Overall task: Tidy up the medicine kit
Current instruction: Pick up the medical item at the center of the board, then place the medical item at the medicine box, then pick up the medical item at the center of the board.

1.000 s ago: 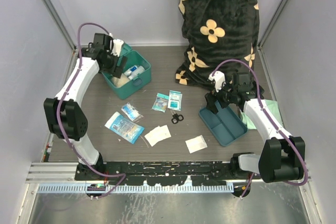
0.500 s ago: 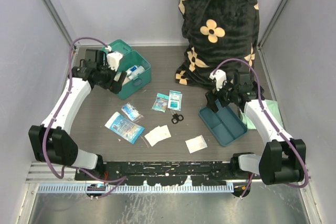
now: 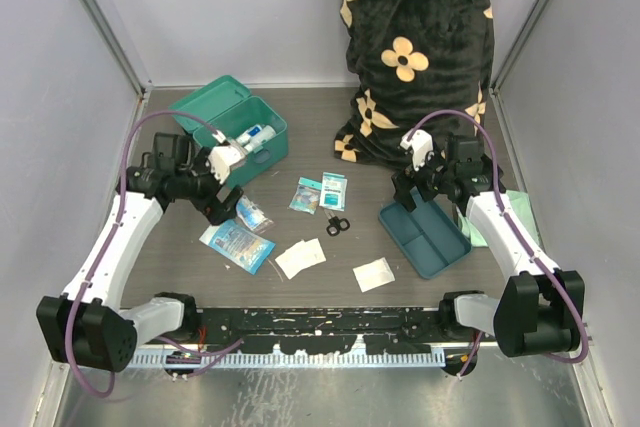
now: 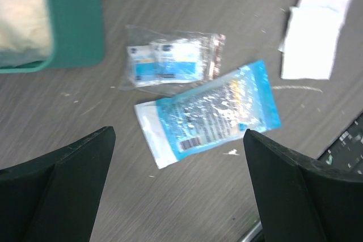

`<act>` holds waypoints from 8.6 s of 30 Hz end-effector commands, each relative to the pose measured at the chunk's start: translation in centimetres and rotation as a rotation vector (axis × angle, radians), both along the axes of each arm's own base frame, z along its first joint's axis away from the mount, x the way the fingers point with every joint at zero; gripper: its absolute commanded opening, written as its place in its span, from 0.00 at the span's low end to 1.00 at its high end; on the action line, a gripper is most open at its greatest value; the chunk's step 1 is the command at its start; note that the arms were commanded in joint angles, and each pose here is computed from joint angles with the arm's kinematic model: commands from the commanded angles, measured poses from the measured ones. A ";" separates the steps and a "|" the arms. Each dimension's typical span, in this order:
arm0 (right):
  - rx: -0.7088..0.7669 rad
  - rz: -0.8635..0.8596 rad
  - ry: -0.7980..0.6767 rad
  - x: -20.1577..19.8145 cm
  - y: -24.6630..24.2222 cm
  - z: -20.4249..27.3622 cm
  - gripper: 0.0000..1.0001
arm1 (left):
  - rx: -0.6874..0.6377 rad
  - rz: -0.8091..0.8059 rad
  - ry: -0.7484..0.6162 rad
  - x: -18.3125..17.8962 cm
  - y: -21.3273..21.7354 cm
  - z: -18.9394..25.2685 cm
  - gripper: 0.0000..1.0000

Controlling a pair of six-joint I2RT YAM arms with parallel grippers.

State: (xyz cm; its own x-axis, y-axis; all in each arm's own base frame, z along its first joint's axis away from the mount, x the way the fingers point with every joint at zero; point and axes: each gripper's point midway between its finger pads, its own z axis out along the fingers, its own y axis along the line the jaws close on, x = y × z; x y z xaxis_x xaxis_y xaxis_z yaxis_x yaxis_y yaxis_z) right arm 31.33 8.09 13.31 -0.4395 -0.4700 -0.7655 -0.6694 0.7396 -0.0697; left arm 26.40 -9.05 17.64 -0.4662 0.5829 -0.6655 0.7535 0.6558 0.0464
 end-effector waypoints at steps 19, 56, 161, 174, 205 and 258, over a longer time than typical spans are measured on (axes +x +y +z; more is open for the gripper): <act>0.032 0.045 -0.054 0.2 0.9 1.7 1.00 | -0.038 -0.540 -0.018 -5.5 -3.4 -5.1 0.97; 0.014 0.052 -0.024 0.2 0.8 0.7 1.00 | 0.223 -0.029 0.202 4.3 -4.0 -14.5 0.43; -0.003 0.057 0.007 0.0 0.6 -0.2 1.00 | 0.048 0.233 -0.106 24.1 -1.8 1.1 0.85; -0.008 0.026 -0.010 0.4 0.3 0.2 1.00 | 0.005 0.328 -0.255 21.6 -0.4 5.7 0.98; -0.006 0.020 -0.034 0.4 0.0 0.9 1.00 | -0.182 0.157 -0.062 7.0 -11.2 1.9 0.98; -0.027 0.034 -0.016 0.2 -0.1 -0.1 1.00 | 0.186 0.186 0.135 8.9 -16.2 -14.4 0.95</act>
State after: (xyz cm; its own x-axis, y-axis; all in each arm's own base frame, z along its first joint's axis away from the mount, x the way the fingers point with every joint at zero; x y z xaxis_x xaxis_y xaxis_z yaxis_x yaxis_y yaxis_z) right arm 30.86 7.80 12.20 -0.4568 -0.5006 -0.7353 -0.6850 0.7254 -0.0683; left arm 34.83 -26.61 2.60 -0.6485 0.5966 -0.4728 0.6555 0.7535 0.0517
